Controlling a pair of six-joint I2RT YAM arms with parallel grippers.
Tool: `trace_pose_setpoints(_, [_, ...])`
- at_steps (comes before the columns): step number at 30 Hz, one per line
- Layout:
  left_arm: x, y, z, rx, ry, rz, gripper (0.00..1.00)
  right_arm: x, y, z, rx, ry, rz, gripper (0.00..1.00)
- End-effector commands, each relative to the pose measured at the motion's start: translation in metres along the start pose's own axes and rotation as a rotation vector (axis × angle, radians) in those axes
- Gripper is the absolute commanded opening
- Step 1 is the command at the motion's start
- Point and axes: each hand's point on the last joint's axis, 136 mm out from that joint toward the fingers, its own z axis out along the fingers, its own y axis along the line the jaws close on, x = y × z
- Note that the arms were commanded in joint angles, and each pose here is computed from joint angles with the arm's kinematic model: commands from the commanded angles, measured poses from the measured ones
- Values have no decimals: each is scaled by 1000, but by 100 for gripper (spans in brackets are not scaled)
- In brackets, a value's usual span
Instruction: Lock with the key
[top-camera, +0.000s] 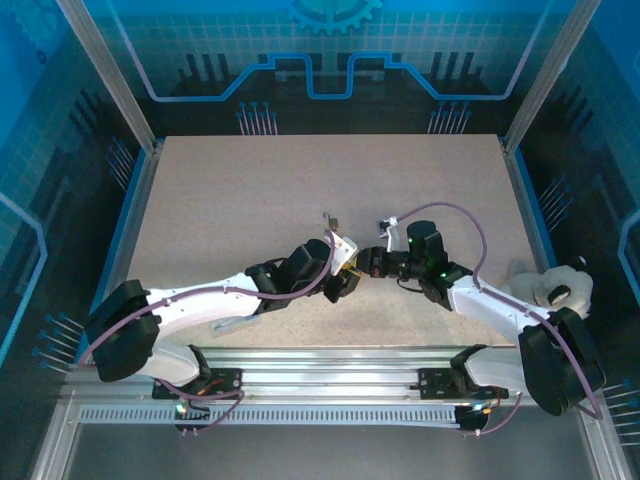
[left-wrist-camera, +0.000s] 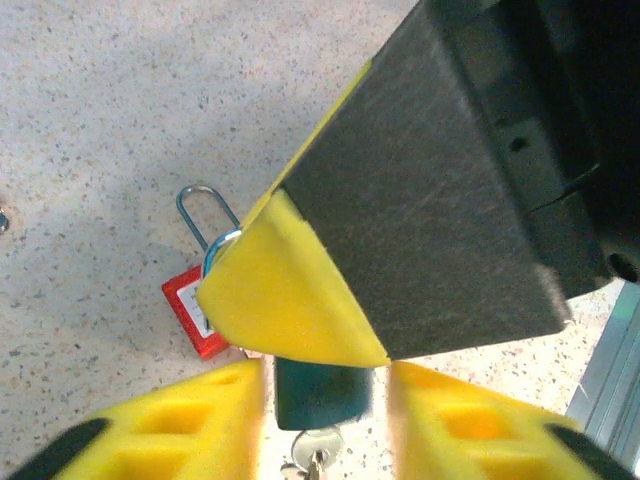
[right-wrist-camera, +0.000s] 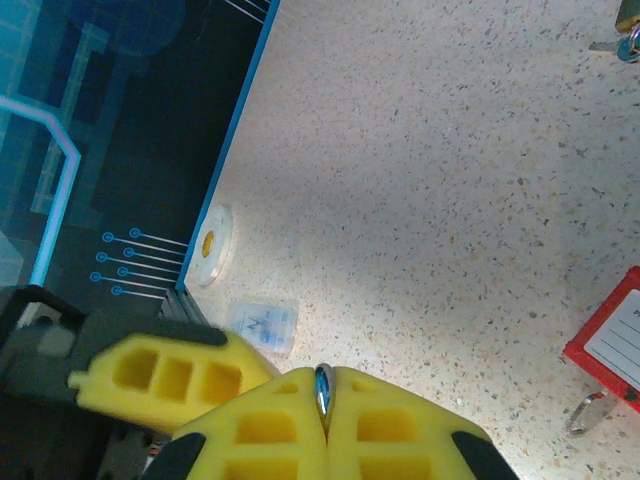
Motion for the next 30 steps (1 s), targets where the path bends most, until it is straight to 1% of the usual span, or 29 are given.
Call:
trace_pose_setpoints(1, [-21,-3,-17,-8,-60,31,45,-2,7,-2,-12,-13,-31,0])
trace_pose_setpoints(6, [-18,0,-25,-21,-57,35,60,-3,6,-5,-7,-24,-25,0])
trace_pose_setpoints(13, [4,6,-29,-28,-30,-14,71,-8,14,-8,-42,-54,-39,0])
trace_pose_setpoints(17, [5,4,-39,-1,-67,-88,80,-11,17,-12,-56,-84,-44,0])
trace_pose_setpoints(20, [-3,-5,-50,57,-107,-155,85,-16,21,-18,-93,-144,-45,0])
trace_pose_setpoints(21, [-7,-9,-55,83,-126,-182,88,-17,23,-20,-107,-160,-48,0])
trace_pose_setpoints(25, [-21,-22,-77,211,-205,-299,97,-23,34,-29,-154,-219,-75,0])
trace_pose_setpoints(27, [-23,-26,-84,281,-225,-357,99,-26,41,-34,-186,-245,-89,0])
trace_pose_setpoints(30, [-22,-33,-88,375,-239,-455,99,-30,51,-41,-228,-290,-106,0])
